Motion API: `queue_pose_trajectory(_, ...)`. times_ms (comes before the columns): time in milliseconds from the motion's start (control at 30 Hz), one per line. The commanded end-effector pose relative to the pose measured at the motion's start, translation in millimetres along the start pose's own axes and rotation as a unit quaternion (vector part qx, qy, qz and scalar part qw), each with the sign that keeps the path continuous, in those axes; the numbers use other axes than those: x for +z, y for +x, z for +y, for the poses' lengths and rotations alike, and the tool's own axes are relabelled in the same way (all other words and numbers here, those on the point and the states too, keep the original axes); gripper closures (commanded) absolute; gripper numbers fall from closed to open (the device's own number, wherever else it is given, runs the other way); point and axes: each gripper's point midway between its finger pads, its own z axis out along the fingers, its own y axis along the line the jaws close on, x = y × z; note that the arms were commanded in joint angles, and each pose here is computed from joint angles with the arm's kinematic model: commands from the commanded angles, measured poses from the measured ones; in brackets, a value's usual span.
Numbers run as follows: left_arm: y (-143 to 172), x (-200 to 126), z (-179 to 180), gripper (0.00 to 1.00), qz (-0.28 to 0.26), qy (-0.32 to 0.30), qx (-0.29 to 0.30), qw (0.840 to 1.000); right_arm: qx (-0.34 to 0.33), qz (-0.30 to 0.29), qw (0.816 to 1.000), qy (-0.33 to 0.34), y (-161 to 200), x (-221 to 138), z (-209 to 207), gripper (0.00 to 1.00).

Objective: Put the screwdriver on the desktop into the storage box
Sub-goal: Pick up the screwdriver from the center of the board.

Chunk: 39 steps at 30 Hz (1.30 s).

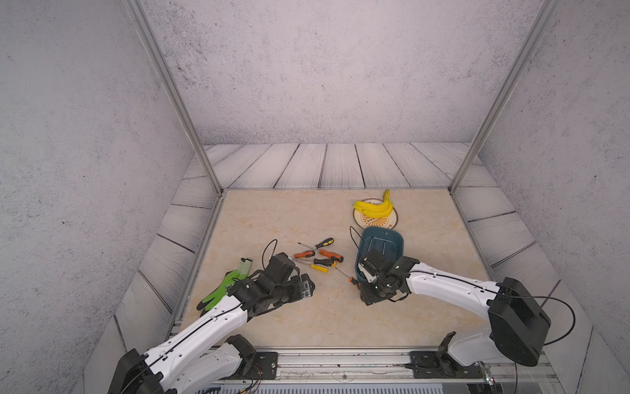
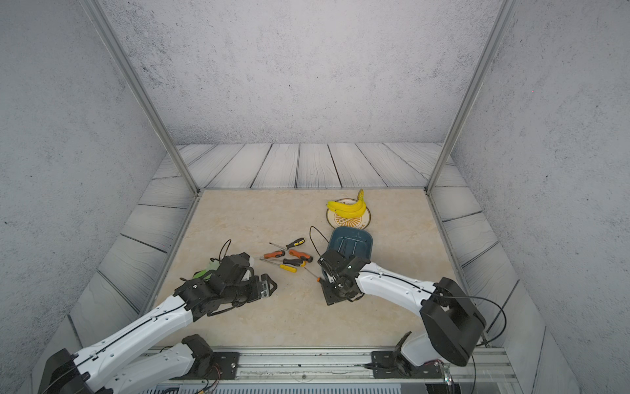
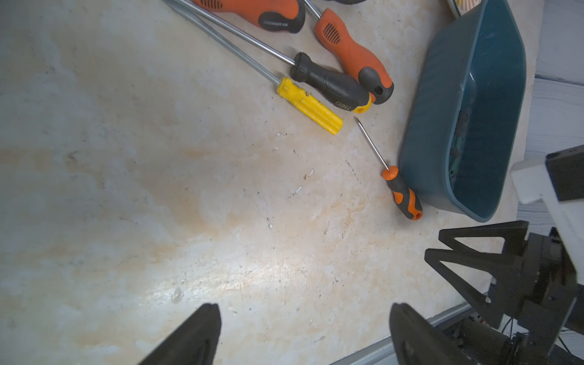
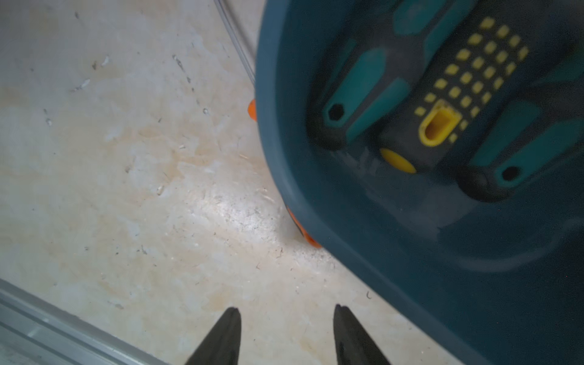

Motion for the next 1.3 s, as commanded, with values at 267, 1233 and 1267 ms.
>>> queue_pose_trajectory(267,0.8,4.6,6.1,0.10,0.002,-0.006,-0.007,1.000,-0.028,-0.028,0.998,0.054,-21.6,13.5,-12.1,0.47)
queue_pose_trajectory(1233,2.0,8.6,6.4,0.10,0.006,-0.003,-0.015,1.000,-0.058,-0.011,0.997,0.051,-45.9,37.4,7.3,0.54)
queue_pose_trajectory(1267,2.1,8.4,6.6,0.10,0.005,-0.003,-0.015,1.000,-0.059,-0.010,0.997,0.051,-46.5,38.4,8.0,0.55)
